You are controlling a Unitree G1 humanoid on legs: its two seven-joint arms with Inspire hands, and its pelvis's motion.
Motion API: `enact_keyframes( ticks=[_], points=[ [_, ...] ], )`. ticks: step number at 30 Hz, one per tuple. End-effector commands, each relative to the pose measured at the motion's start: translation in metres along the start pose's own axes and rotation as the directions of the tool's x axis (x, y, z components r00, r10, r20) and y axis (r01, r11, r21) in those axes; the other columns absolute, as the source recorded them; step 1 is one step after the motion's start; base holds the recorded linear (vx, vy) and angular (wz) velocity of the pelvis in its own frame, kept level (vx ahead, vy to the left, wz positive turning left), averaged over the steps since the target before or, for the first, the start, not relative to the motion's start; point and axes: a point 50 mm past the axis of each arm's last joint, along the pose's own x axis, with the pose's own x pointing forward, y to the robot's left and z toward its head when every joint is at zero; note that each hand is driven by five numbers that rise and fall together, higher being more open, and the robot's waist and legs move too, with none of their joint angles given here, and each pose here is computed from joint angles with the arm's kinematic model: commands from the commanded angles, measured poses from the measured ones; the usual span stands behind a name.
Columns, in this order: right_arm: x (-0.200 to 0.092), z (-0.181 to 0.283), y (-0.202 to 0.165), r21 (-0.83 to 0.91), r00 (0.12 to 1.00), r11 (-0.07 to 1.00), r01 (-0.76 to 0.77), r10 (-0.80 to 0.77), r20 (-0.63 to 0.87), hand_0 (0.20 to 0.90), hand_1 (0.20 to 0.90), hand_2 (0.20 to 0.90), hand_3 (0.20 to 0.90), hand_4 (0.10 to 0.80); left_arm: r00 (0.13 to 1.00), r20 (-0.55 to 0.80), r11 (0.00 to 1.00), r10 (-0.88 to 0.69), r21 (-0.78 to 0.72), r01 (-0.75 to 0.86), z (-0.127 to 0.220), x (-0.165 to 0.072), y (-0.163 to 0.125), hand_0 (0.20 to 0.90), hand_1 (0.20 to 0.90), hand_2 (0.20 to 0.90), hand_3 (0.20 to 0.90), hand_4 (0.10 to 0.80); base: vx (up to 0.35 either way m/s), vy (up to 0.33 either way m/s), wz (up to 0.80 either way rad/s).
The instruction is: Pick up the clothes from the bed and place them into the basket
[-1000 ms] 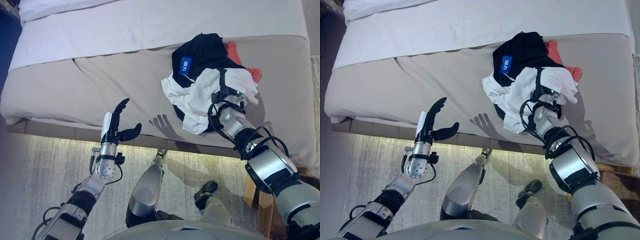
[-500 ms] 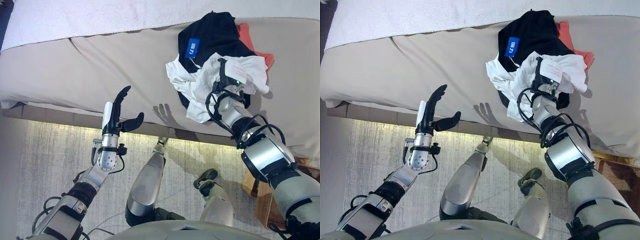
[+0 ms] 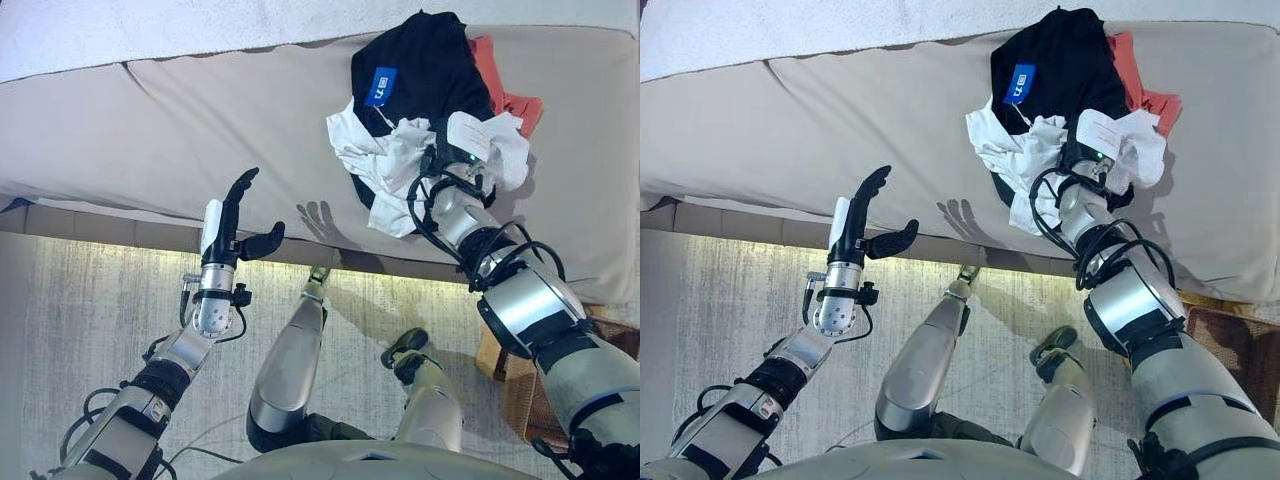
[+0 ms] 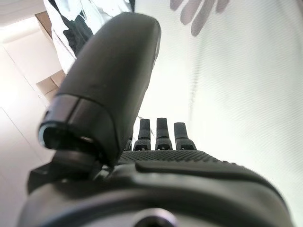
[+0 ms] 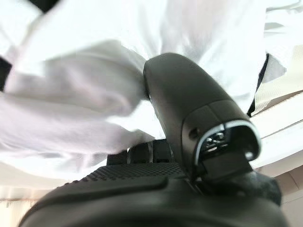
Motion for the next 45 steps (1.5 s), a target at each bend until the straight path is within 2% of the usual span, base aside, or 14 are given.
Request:
enact_keyframes(
  ticks=[1, 16, 24, 33, 35, 40, 41, 42, 43, 45],
  points=[
    [0.006, 0.027, -0.025, 0.05, 0.985, 0.99, 0.131, -0.135, 0.107, 0.3, 0.3, 0.3, 0.2, 0.1, 0.981, 0.173, 0.996, 0.085, -0.043, -0.079, 0.031, 0.016, 0.016, 0.9, 0.9, 0.9, 0.9, 0.8, 0.0, 0.0, 0.0],
    [0.002, 0.003, -0.03, 0.04, 0.982, 0.984, 0.173, -0.176, 0.068, 0.3, 0.3, 0.3, 0.2, 0.1, 0.995, 0.097, 0.999, 0.031, -0.017, -0.03, 0.017, 0.004, 0.012, 0.9, 0.9, 0.9, 0.9, 0.8, 0.024, 0.001, -0.06],
    [-0.006, -0.012, -0.025, 0.058, 0.987, 0.987, 0.148, -0.152, 0.06, 0.3, 0.3, 0.3, 0.2, 0.1, 1.0, 0.028, 1.0, 0.005, -0.015, -0.004, 0.006, -0.006, 0.008, 0.9, 0.9, 0.9, 0.9, 0.8, 0.063, 0.029, -0.09],
    [-0.005, -0.025, -0.024, 0.039, 0.992, 0.991, 0.126, -0.126, 0.018, 0.3, 0.3, 0.3, 0.2, 0.1, 0.999, 0.033, 0.999, -0.007, -0.043, 0.008, 0.008, -0.005, 0.002, 0.9, 0.9, 0.9, 0.9, 0.8, 0.002, 0.017, -0.01],
    [-0.002, -0.026, -0.027, 0.059, 0.992, 0.99, 0.129, -0.13, 0.002, 0.3, 0.3, 0.3, 0.2, 0.1, 0.999, 0.043, 0.999, -0.007, -0.047, 0.009, 0.01, -0.003, 0.002, 0.9, 0.9, 0.9, 0.9, 0.8, -0.061, 0.023, 0.0],
    [0.007, -0.035, -0.031, 0.278, 0.99, 0.957, 0.084, -0.049, -0.132, 0.3, 0.3, 0.3, 0.2, 0.1, 0.998, 0.057, 0.998, 0.007, -0.063, -0.004, 0.014, 0.003, -0.001, 0.9, 0.9, 0.9, 0.9, 0.8, -0.062, 0.039, 0.01],
    [0.01, -0.039, -0.032, 0.352, 0.985, 0.933, 0.078, -0.017, -0.173, 0.46, 0.46, 0.46, 0.387, 0.287, 0.998, 0.061, 0.998, 0.007, -0.066, -0.003, 0.015, 0.004, -0.001, 0.9, 0.9, 0.9, 0.9, 0.8, -0.066, 0.035, 0.02],
    [0.011, -0.042, -0.032, 0.407, 0.98, 0.911, 0.074, 0.01, -0.2, 0.554, 0.554, 0.554, 0.496, 0.396, 0.998, 0.066, 0.998, 0.008, -0.068, -0.003, 0.016, 0.006, -0.002, 0.9, 0.9, 0.9, 0.9, 0.8, -0.07, 0.034, 0.02],
    [0.013, -0.044, -0.033, 0.463, 0.973, 0.884, 0.065, 0.047, -0.226, 0.9, 0.9, 0.9, 0.9, 0.8, 0.998, 0.069, 0.997, 0.01, -0.071, -0.005, 0.017, 0.007, -0.002, 0.9, 0.9, 0.9, 0.9, 0.8, -0.065, 0.029, 0.01],
    [0.015, -0.05, -0.035, 0.53, 0.961, 0.846, 0.063, 0.092, -0.261, 0.9, 0.9, 0.9, 0.9, 0.8, 0.998, 0.068, 0.997, 0.011, -0.076, -0.005, 0.018, 0.008, -0.003, 0.9, 0.9, 0.9, 0.9, 0.8, -0.045, 0.025, 0.02]
  ],
)
